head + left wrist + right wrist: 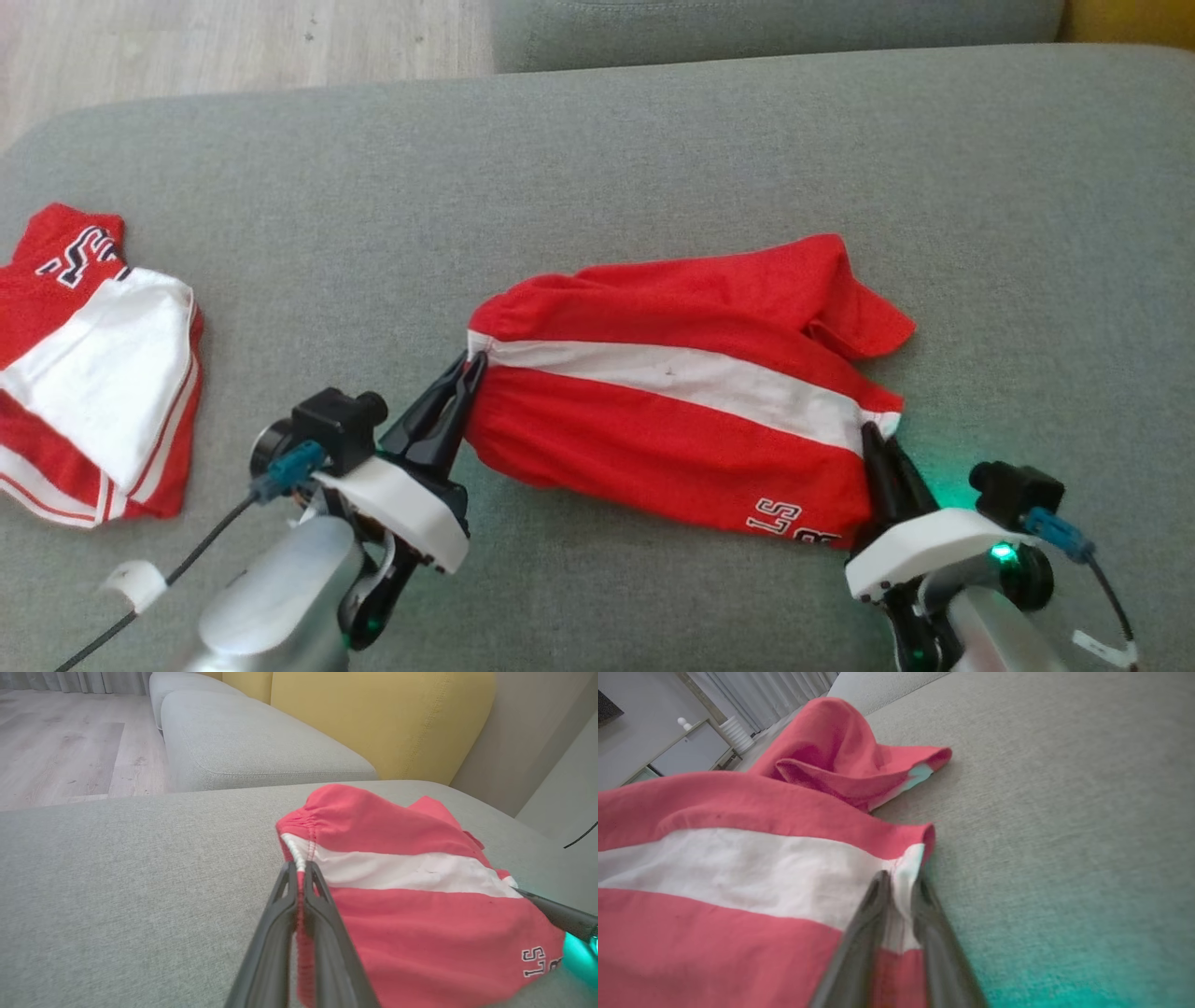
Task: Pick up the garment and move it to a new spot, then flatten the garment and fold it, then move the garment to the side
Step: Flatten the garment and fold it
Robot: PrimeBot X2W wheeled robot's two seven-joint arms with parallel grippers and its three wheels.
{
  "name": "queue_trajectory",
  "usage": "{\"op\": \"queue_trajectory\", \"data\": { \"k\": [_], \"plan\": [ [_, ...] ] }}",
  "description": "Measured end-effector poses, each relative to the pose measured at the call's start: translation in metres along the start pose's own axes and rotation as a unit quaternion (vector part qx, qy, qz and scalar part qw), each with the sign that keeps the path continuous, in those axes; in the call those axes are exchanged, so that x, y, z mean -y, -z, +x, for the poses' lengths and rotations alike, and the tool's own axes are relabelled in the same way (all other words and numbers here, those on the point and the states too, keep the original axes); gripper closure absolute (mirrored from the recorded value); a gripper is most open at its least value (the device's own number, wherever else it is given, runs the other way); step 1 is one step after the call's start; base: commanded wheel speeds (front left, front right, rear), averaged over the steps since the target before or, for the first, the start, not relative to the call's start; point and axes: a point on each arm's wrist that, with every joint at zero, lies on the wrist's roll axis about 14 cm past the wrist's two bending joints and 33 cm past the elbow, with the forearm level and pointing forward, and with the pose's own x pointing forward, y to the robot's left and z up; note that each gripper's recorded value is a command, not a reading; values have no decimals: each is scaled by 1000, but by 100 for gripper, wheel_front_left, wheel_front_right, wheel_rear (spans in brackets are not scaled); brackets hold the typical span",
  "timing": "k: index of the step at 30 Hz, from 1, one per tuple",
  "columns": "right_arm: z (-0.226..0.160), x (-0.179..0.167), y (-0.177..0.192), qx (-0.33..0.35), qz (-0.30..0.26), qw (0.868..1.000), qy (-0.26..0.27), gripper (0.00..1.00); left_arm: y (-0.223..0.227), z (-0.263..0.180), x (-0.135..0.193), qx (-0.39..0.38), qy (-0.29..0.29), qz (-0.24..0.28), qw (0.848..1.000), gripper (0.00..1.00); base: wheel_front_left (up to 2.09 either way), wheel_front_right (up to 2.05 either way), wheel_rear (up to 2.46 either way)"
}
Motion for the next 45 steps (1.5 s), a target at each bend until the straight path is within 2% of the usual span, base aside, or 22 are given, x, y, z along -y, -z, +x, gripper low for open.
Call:
{"op": "queue_trajectory", "data": {
  "k": [4,7,10,13,16,20,21,23,25,28,30,33,37,41,43,45],
  "plan": [
    [1,2,-9,13,3,1000,5,100,-4,-1,4,9,5,0,1000,100,0,0,0],
    [2,8,-63,96,-29,995,10,100,-14,1,11,24,16,-1,1000,100,0,0,0],
    [-2,9,-111,167,-62,984,13,100,-26,9,13,37,24,7,999,100,0,0,0],
    [-3,8,-149,219,-92,971,16,100,-62,29,17,74,46,24,996,100,0,0,0],
    [12,-4,-207,275,-137,952,5,100,-123,59,25,138,74,46,987,100,0,0,0],
    [32,-31,-331,378,-185,907,-13,100,-201,99,34,212,105,59,970,100,0,0,0],
    [32,-31,-331,378,-185,907,-13,100,-201,99,34,212,105,59,970,100,0,0,0],
    [37,-41,-380,419,-206,884,-15,100,-230,118,34,235,114,74,963,100,0,0,0],
    [44,-42,-413,446,-217,869,-11,100,-253,136,28,256,114,86,956,100,0,0,0],
    [57,-32,-438,466,-235,853,6,100,-282,159,20,290,113,89,946,100,0,0,0],
    [66,-27,-445,473,-243,847,11,100,-289,171,19,300,116,87,943,100,0,0,0],
    [82,-21,-440,463,-256,848,14,100,-279,185,15,299,119,61,945,100,0,0,0],
    [110,-10,-405,418,-261,870,11,100,-227,196,4,256,114,28,959,100,0,0,0],
    [129,18,-343,359,-228,905,18,100,-150,190,-12,189,91,-22,978,100,0,0,0],
    [130,32,-305,324,-201,924,27,100,-124,178,-12,168,85,-44,981,100,0,0,0],
    [122,44,-273,298,-177,937,38,100,-105,163,-5,156,85,-67,982,100,0,0,0]
  ]
}}
